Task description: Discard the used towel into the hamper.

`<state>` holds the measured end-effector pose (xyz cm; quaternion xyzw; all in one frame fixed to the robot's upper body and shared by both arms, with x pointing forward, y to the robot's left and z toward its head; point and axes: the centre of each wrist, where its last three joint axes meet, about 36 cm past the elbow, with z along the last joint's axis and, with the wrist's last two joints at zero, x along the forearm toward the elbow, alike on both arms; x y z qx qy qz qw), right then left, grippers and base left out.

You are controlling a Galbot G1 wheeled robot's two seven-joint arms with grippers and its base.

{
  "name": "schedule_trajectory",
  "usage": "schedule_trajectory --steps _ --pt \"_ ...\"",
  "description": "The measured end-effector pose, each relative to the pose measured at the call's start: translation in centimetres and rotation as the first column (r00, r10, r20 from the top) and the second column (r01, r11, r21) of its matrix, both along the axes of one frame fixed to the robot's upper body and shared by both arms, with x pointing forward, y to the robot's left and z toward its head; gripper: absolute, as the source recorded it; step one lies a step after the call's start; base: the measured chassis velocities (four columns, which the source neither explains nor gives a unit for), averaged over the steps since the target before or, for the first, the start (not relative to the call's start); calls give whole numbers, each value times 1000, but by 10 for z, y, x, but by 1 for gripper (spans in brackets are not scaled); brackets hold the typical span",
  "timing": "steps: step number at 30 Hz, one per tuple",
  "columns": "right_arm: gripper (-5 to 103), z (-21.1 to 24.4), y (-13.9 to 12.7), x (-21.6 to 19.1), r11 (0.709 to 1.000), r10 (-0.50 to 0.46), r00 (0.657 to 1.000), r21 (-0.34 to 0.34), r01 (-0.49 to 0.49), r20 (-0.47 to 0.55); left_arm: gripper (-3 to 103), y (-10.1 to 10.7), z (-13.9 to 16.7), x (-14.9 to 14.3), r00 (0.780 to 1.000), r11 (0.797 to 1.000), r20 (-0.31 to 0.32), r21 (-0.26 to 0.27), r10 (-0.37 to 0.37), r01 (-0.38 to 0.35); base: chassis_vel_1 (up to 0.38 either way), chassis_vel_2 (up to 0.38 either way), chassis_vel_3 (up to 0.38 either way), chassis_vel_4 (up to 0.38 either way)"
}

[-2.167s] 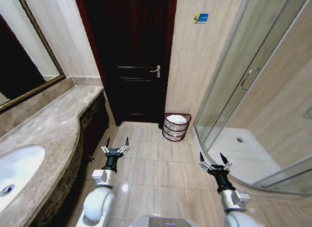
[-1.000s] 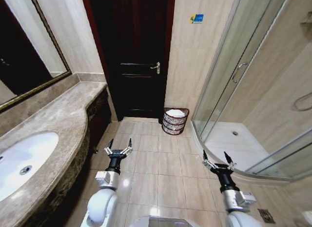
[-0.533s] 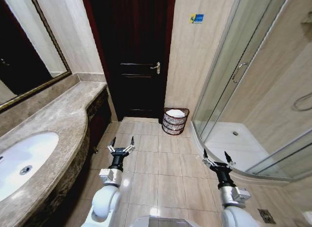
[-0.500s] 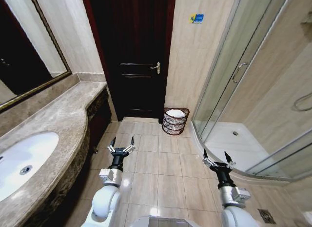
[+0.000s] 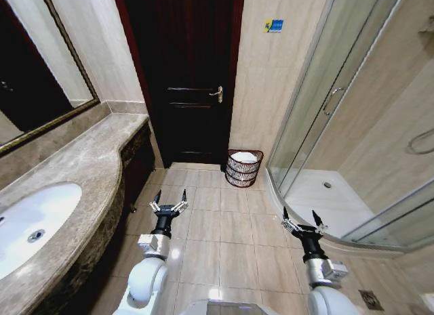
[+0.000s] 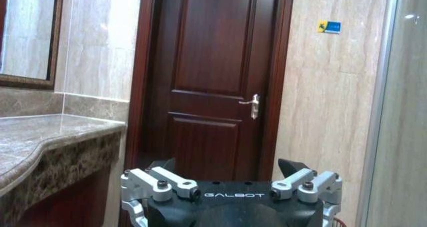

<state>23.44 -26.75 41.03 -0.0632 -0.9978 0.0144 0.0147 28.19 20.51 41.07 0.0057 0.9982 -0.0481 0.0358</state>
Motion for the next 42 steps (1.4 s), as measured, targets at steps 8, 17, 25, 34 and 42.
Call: schedule_trajectory --steps 8,17,25,34,42 --pt "100 0 0 0 1000 1 1000 0 -1 0 100 0 0 0 1000 1000 0 0 0 0 0 0 0 0" --pt "100 0 0 0 1000 1 1000 0 -1 0 100 0 0 0 1000 1000 0 0 0 0 0 0 0 0" --pt "100 0 0 0 1000 1 1000 0 -1 0 100 0 0 0 1000 1000 -1 0 0 0 0 0 0 0" --pt "100 0 0 0 1000 1 1000 0 -1 0 100 0 0 0 1000 1000 -1 0 0 0 0 0 0 0" --pt "100 0 0 0 1000 1 1000 0 -1 0 100 0 0 0 1000 1000 -1 0 0 0 0 0 0 0"
